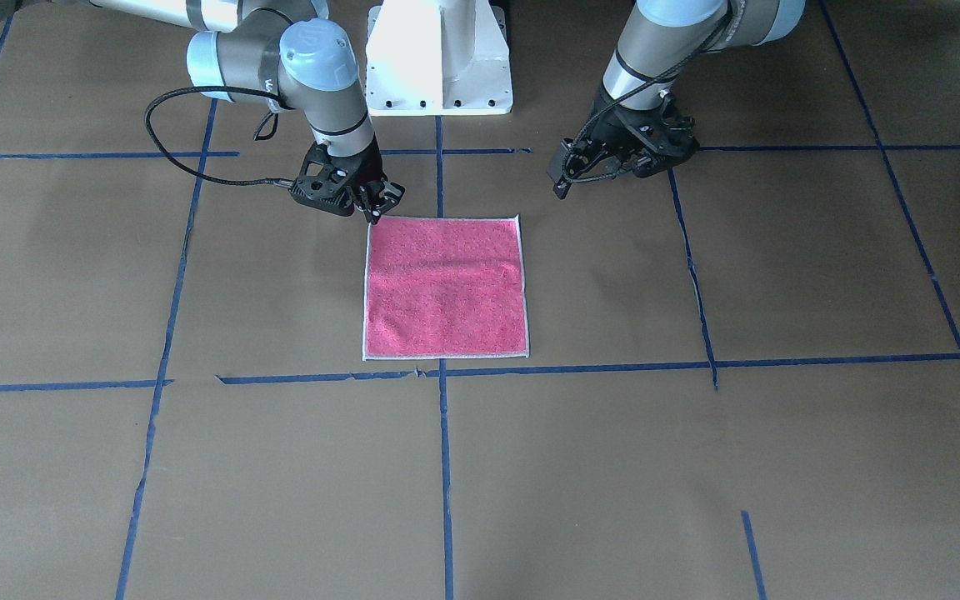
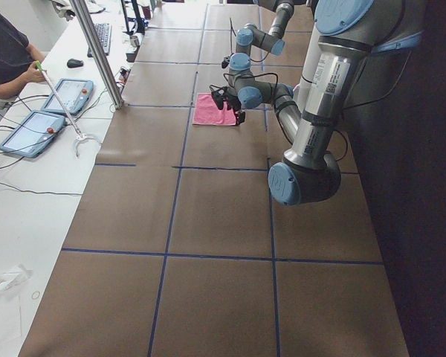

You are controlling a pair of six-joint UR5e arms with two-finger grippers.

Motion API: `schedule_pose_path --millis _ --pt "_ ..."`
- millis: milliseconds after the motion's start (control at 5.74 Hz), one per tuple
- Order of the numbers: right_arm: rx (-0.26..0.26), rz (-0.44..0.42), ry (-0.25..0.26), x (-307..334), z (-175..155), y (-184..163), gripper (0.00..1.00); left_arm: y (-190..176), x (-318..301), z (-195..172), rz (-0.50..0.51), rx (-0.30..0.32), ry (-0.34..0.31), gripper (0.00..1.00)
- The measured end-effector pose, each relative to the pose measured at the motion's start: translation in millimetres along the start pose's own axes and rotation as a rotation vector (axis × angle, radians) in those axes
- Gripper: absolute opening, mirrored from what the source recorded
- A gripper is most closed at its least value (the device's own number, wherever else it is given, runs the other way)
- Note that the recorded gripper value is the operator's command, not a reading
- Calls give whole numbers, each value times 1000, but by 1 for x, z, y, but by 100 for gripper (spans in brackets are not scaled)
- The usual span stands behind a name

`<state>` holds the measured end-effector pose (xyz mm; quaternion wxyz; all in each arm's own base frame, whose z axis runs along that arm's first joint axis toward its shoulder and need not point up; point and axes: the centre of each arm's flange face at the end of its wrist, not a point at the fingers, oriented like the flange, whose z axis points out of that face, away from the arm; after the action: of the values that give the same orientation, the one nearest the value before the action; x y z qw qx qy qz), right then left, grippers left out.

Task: Fold towel twice with both arms
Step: 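Lower both grippers onto the towel's nearer corners and close them, then pinch the nearer towel edge with both grippers and lift it slightly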

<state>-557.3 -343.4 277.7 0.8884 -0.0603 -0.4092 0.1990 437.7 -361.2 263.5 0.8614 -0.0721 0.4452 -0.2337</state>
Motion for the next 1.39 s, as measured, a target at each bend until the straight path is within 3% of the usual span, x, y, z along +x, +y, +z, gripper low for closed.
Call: schedule_pose_path --millis 523,1220,1394 --pt "-5 2 -1 3 -2 -1 3 37 33 66 -26 20 -59 96" --pt "-3 3 3 4 -1 -3 4 50 52 99 -13 9 -75 62" --pt "-3 2 2 4 -2 -3 4 51 52 101 -10 8 -77 62"
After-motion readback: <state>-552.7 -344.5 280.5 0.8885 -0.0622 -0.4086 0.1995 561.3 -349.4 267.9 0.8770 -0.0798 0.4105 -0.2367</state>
